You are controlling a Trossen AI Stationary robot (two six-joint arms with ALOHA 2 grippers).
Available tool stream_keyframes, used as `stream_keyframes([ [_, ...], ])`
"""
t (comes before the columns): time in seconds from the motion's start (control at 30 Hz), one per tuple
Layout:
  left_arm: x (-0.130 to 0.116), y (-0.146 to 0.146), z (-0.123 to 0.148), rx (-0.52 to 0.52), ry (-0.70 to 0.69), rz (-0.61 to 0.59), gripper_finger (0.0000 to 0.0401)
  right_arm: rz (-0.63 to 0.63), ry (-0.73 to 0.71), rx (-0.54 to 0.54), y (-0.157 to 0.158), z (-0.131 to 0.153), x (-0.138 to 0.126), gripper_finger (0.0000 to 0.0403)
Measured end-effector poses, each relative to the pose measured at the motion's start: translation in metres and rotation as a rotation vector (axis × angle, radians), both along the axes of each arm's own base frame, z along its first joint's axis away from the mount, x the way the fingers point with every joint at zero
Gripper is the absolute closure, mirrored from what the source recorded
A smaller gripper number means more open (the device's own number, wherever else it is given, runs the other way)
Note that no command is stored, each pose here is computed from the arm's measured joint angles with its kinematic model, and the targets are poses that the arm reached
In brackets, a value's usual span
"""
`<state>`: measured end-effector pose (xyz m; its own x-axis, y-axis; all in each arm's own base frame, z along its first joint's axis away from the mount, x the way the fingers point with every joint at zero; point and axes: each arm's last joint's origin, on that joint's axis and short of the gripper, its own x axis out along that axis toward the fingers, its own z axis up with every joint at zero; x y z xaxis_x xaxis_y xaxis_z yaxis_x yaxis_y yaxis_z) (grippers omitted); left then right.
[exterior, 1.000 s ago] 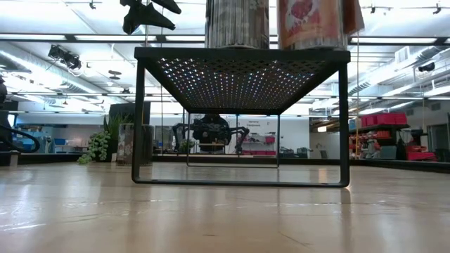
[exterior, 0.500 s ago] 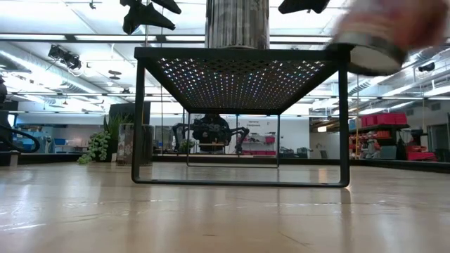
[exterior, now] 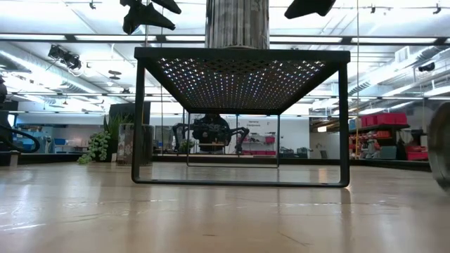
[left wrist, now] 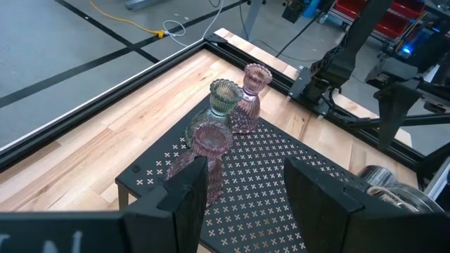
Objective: Pick & Place candle stick holders
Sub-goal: Put the orange scented candle on the shelf
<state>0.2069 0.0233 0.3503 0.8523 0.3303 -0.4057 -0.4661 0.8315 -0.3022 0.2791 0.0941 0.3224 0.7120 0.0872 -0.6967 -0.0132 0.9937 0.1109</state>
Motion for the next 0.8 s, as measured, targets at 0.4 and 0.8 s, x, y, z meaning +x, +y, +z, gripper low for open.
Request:
stream_keyframes([
  [0.4, 0.0, 0.0, 0.0, 0.0, 0.0, 0.0, 0.0211, -0.073, 0.16, -0.016, -0.004, -0.011, -0.012, 0.0026],
  [0.8, 0.0, 0.0, 0.0, 0.0, 0.0, 0.0, 0.0211, -0.147, 0.399, -0.046, -0.002, -0.021, -0.038, 0.0026],
])
